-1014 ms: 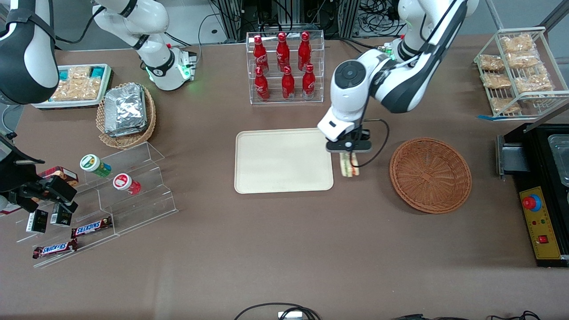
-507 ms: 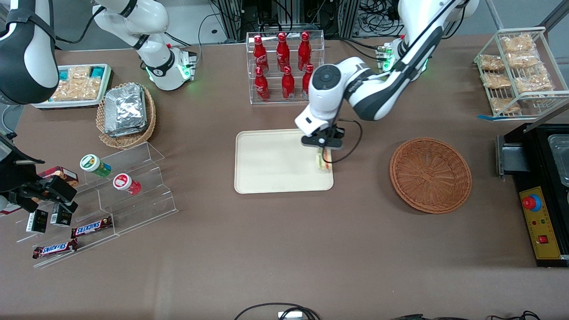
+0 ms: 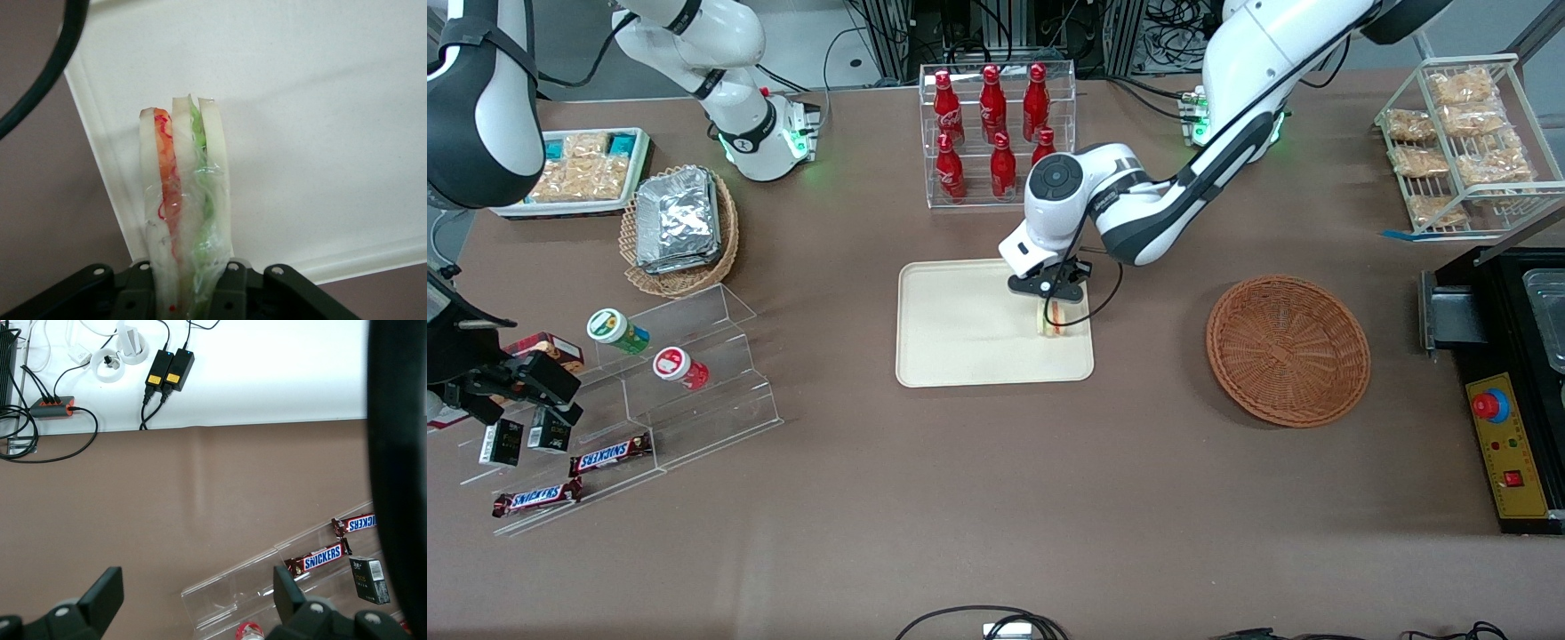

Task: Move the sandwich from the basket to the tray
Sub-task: 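Lower the sandwich onto the tray and open the left gripper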

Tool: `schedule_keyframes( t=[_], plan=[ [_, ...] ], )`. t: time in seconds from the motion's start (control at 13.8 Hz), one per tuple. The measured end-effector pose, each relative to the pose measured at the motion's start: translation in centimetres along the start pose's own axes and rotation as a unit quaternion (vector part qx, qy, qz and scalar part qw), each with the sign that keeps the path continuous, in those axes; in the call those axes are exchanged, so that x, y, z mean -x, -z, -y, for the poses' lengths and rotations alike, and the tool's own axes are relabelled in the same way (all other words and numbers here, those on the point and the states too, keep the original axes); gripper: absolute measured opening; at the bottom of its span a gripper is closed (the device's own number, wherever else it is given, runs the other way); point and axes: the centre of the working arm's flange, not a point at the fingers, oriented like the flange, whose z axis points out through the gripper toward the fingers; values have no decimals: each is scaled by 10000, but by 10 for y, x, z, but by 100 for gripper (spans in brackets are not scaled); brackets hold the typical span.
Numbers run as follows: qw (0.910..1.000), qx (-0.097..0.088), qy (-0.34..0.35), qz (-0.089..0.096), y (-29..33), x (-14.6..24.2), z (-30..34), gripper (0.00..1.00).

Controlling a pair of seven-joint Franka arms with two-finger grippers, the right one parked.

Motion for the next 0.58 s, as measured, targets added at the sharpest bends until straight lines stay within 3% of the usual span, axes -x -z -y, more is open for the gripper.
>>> schedule_keyframes(
  t=[0.58],
  plan=[
    [9998, -93, 200, 30, -26, 5, -8, 21]
  ],
)
